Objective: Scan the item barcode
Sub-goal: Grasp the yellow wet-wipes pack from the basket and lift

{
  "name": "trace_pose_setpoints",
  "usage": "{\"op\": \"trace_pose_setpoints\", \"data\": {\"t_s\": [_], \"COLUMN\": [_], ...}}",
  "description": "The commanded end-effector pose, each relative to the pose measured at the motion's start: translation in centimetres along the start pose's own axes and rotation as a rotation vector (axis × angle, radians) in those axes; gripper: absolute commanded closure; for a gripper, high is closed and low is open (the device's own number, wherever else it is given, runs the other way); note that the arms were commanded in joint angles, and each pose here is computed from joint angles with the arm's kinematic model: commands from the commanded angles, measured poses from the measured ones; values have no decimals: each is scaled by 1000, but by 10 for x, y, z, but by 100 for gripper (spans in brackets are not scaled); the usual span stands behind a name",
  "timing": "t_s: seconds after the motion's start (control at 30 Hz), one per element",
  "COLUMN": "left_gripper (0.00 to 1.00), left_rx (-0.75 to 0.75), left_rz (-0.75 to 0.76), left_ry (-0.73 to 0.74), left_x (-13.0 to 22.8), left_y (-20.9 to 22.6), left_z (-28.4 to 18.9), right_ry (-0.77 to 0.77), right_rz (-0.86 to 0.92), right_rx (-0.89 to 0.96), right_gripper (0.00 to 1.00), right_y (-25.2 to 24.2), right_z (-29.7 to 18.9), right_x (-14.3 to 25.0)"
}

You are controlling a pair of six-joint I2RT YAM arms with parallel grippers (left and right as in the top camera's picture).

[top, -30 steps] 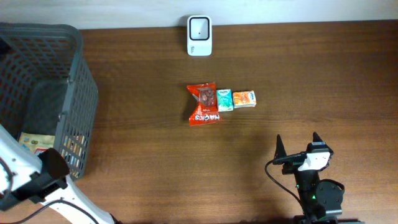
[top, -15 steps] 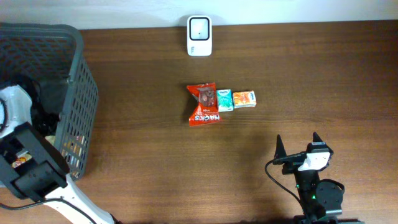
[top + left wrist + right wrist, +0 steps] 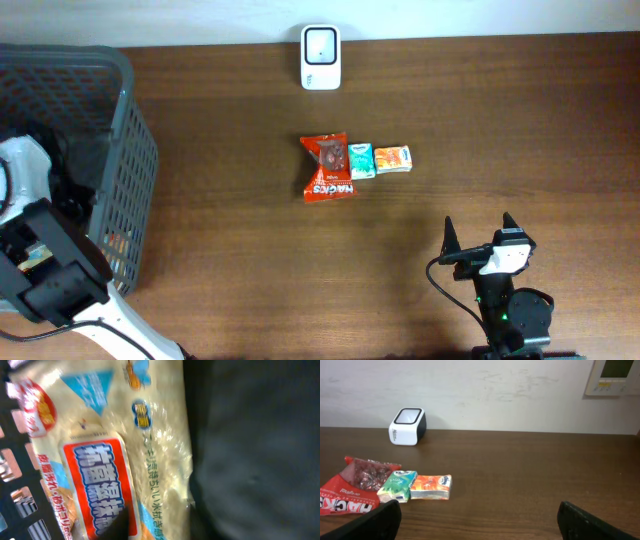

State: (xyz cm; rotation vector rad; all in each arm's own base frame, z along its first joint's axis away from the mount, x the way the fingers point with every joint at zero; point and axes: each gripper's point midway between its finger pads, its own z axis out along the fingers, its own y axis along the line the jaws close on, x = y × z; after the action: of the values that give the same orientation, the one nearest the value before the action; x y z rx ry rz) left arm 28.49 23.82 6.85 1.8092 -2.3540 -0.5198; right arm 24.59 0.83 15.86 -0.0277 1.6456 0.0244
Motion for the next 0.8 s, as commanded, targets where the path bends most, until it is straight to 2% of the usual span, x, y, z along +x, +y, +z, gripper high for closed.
{"op": "trace_pose_setpoints", "data": {"t_s": [0.0, 0.1, 0.23, 0.3, 0.37, 0.4, 0.43, 0.47, 0.53, 0.57, 0.63, 0.7, 0.77], "left_gripper": [1, 1, 1, 1, 44, 74, 94, 100, 100, 100, 100, 100, 100], "left_rx": [18, -13, -107, -83, -80, -79, -79, -77, -16, 46, 130, 316, 477], "left_rz": [-14, -6, 42, 44, 45, 45, 45, 43, 34, 21, 48, 190, 264], "left_ry": [-17, 2, 109, 166, 171, 174, 173, 173, 214, 231, 165, 20, -112], "left_x": [-8, -3, 35, 54, 58, 59, 59, 58, 61, 54, 25, -7, -19], "left_y": [2, 8, 24, 19, 19, 18, 18, 18, 7, -3, -12, -28, -33], "left_z": [-9, -2, 39, 58, 65, 65, 65, 65, 54, 32, -18, -94, -163], "right_ry": [5, 5, 5, 5, 5, 5, 5, 5, 5, 5, 5, 5, 5], "right_rz": [6, 6, 6, 6, 6, 6, 6, 6, 6, 6, 6, 6, 6], "right_rx": [9, 9, 10, 9, 9, 9, 9, 9, 10, 9, 9, 9, 9], "right_gripper": [1, 2, 1, 1, 2, 2, 2, 1, 1, 2, 2, 1, 2], "right_y": [-2, -2, -2, -2, -2, -2, -2, -2, -2, -2, -2, -2, -2], "right_z": [0, 0, 0, 0, 0, 0, 0, 0, 0, 0, 0, 0, 0], "right_x": [3, 3, 3, 3, 3, 3, 3, 3, 3, 3, 3, 3, 3]}}
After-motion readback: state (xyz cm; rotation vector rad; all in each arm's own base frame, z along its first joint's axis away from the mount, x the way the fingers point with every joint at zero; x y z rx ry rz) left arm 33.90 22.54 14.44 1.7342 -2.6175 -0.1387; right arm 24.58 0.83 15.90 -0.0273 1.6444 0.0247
